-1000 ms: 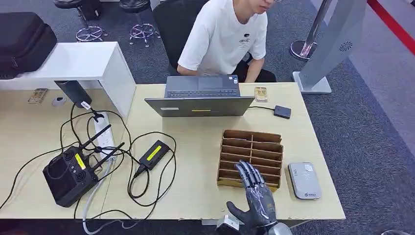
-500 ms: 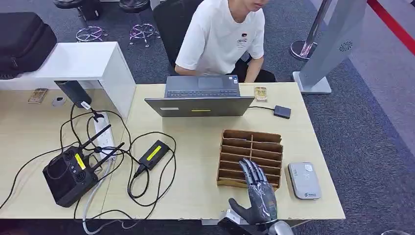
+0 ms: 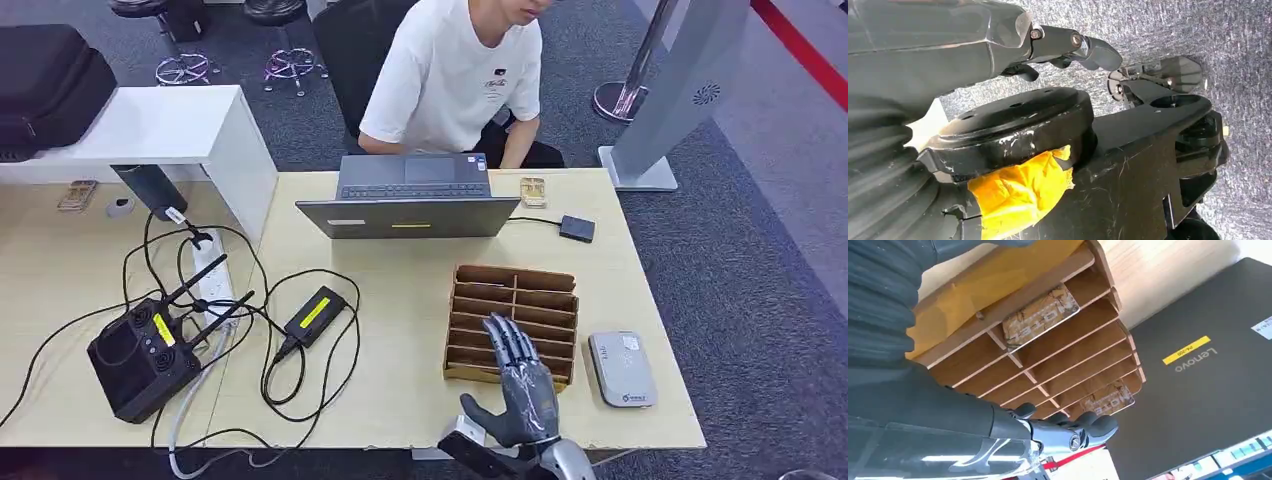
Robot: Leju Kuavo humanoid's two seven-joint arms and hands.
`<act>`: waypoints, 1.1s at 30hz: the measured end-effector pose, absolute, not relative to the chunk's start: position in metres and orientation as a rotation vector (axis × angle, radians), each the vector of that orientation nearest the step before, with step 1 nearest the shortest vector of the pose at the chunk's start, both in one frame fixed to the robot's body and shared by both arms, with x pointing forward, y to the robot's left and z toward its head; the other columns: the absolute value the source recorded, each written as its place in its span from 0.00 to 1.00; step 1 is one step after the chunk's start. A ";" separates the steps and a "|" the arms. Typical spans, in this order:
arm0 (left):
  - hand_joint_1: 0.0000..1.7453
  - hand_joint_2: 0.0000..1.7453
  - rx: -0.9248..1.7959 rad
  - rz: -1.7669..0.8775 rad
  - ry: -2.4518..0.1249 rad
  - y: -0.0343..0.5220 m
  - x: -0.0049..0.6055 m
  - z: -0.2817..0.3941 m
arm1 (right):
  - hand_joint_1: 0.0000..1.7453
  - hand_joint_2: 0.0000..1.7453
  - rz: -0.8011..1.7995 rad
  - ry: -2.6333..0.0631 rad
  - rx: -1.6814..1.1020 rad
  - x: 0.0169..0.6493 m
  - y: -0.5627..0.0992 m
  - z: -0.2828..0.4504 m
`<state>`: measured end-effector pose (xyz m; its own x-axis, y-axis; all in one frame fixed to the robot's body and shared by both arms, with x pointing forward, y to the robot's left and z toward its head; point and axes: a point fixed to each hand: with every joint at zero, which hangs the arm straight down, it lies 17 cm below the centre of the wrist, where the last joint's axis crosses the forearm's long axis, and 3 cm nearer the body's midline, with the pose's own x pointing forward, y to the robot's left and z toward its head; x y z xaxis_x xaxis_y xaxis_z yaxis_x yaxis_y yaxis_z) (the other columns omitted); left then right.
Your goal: Pass the card to the sensor for recognition and then transmit it.
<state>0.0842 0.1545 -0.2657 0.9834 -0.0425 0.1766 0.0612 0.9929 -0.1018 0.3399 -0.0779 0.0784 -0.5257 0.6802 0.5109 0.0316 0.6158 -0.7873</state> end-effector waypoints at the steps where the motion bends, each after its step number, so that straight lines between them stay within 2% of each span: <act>1: 0.00 1.00 -0.108 -0.052 -0.175 0.154 0.084 -0.266 | 0.00 1.00 0.936 -1.966 -0.562 0.340 -0.078 0.079; 20: 0.00 1.00 -0.108 -0.061 -0.176 0.154 0.084 -0.266 | 0.00 1.00 0.917 -1.864 -0.603 0.354 -0.104 0.052; 21: 0.00 1.00 -0.108 -0.063 -0.176 0.154 0.084 -0.266 | 1.00 1.00 0.916 -1.859 -0.605 0.355 -0.105 0.051; 33: 0.00 1.00 -0.108 -0.081 -0.179 0.154 0.084 -0.265 | 1.00 1.00 0.913 -1.875 -0.612 0.361 -0.106 0.055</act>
